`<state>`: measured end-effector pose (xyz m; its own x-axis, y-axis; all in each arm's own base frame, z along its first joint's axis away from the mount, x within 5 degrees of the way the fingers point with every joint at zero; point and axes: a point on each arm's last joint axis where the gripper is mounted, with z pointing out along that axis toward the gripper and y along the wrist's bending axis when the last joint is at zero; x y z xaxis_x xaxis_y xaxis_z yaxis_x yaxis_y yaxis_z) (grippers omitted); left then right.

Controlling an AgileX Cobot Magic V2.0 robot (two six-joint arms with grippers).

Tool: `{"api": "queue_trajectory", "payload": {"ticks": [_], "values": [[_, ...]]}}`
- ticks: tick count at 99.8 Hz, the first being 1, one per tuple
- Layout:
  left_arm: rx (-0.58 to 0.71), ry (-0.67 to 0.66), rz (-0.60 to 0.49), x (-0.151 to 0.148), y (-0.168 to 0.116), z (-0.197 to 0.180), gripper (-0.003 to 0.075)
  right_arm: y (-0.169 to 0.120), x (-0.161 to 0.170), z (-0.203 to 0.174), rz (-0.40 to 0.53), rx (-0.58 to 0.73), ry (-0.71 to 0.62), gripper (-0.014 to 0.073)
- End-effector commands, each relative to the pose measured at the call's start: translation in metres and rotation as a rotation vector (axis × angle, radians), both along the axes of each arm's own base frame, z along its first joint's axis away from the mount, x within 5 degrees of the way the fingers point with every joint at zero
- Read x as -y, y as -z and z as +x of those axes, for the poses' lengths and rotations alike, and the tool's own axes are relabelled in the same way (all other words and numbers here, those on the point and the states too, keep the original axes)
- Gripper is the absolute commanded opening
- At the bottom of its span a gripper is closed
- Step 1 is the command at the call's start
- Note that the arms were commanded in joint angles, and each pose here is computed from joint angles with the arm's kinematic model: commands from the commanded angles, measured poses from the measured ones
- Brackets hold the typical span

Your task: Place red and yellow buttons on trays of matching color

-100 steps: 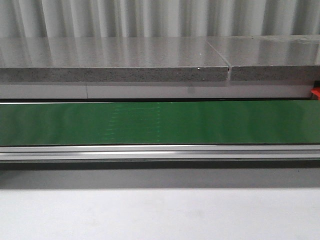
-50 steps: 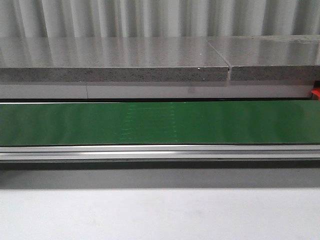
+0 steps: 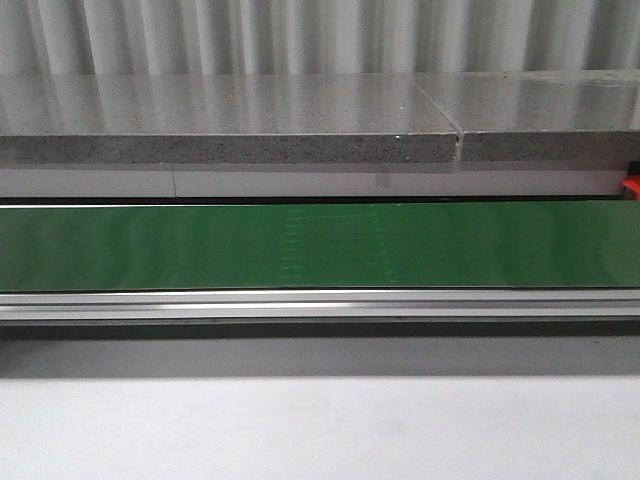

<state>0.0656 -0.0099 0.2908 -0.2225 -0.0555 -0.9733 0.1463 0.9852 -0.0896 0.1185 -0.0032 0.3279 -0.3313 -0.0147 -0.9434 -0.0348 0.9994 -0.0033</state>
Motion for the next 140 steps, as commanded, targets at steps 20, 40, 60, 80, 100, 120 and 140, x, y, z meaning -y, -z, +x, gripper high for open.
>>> {"api": "queue_trajectory", "payload": {"ticks": [20,40,60,80,100,120,140], "values": [[0.074,0.012,-0.019,0.001,-0.014,0.001,-0.0019,-0.013,0.002,0.0,-0.004,0.08,0.022,-0.0081],[0.071,0.012,-0.019,0.001,-0.013,0.001,0.0196,-0.013,0.002,0.0,-0.004,0.08,0.022,-0.0081],[0.052,0.009,-0.015,0.001,-0.011,0.0,0.0596,-0.013,0.002,0.0,-0.004,0.08,0.022,-0.0081],[0.062,0.01,-0.015,0.001,-0.012,0.0,0.0608,-0.013,0.002,0.0,-0.004,0.08,0.022,-0.0081],[0.049,-0.091,-0.083,-0.006,-0.014,0.003,0.0598,-0.013,0.002,0.0,-0.004,0.08,0.022,-0.0081],[-0.027,-0.348,-0.082,-0.024,-0.027,0.024,0.0597,-0.012,0.002,0.0,-0.004,0.076,0.021,-0.0081],[-0.178,-0.486,-0.049,-0.037,-0.035,0.071,0.0597,-0.012,0.002,0.0,-0.004,0.076,0.021,-0.0081]]}}
